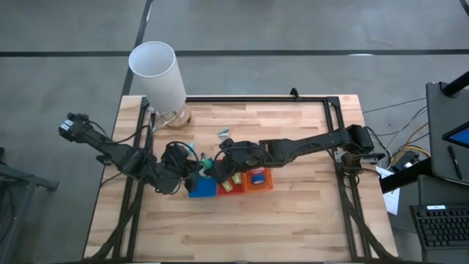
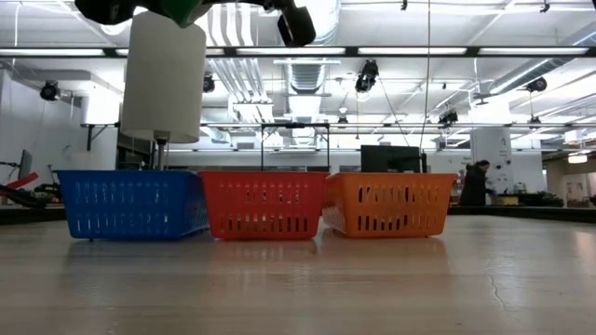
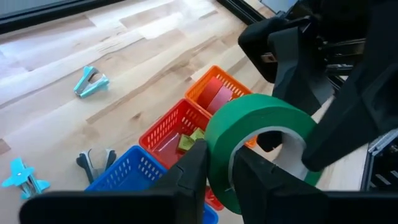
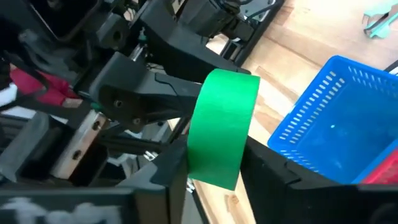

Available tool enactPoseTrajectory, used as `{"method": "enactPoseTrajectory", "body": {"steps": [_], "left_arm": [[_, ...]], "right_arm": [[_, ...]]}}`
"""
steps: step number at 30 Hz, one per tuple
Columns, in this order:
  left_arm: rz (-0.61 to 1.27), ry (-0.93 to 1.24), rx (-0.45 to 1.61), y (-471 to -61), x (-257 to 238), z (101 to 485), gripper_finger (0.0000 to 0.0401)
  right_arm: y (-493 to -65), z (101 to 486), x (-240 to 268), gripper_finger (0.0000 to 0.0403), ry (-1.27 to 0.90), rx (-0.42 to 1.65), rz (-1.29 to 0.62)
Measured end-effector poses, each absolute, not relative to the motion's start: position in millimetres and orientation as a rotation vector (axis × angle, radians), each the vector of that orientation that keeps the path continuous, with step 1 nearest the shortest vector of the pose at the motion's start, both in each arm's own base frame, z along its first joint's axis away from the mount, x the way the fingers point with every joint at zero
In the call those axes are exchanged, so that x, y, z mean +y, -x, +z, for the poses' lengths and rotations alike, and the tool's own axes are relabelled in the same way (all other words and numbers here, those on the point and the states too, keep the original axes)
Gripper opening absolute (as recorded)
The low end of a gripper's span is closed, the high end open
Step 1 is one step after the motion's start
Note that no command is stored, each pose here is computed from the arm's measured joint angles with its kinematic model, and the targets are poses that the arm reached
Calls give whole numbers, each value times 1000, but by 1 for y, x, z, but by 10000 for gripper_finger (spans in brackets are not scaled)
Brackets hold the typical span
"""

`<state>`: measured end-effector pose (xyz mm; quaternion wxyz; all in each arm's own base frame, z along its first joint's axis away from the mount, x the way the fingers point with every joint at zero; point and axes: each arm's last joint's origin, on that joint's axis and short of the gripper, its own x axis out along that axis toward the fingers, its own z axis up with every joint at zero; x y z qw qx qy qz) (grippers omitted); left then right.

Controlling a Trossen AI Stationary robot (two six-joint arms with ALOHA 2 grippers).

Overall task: Pick and place Stapler, Stapler remover, tape
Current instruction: Put the green tape into the orange bin

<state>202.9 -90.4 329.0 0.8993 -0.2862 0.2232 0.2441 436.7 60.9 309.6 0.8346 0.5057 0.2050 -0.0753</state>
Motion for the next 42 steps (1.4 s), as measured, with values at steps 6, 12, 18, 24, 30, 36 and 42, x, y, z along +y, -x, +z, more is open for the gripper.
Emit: {"method": "enactPoseTrajectory", "body": {"steps": [6,12,18,24,30,36,42], "left_arm": [[489,608,455,-204,-91,332,122],[480,612,455,-202,-91,333,168],[457,571,449,-202,-91,336,177],[455,575,445,-203,-91,336,177],[456,575,445,-203,-91,336,177],[457,574,447,-203,-91,336,177],[456,567,448,-202,-91,336,177]], "right_arm": [[-436,309,58,96,-977,490,-77],[-423,299,59,111,-854,712,-26],[-393,282,61,106,-555,1068,20],[-366,269,58,109,-296,1344,33],[-362,261,56,110,-150,1391,103],[-362,251,57,114,-77,1409,156],[-359,241,57,112,-38,1436,186]]}}
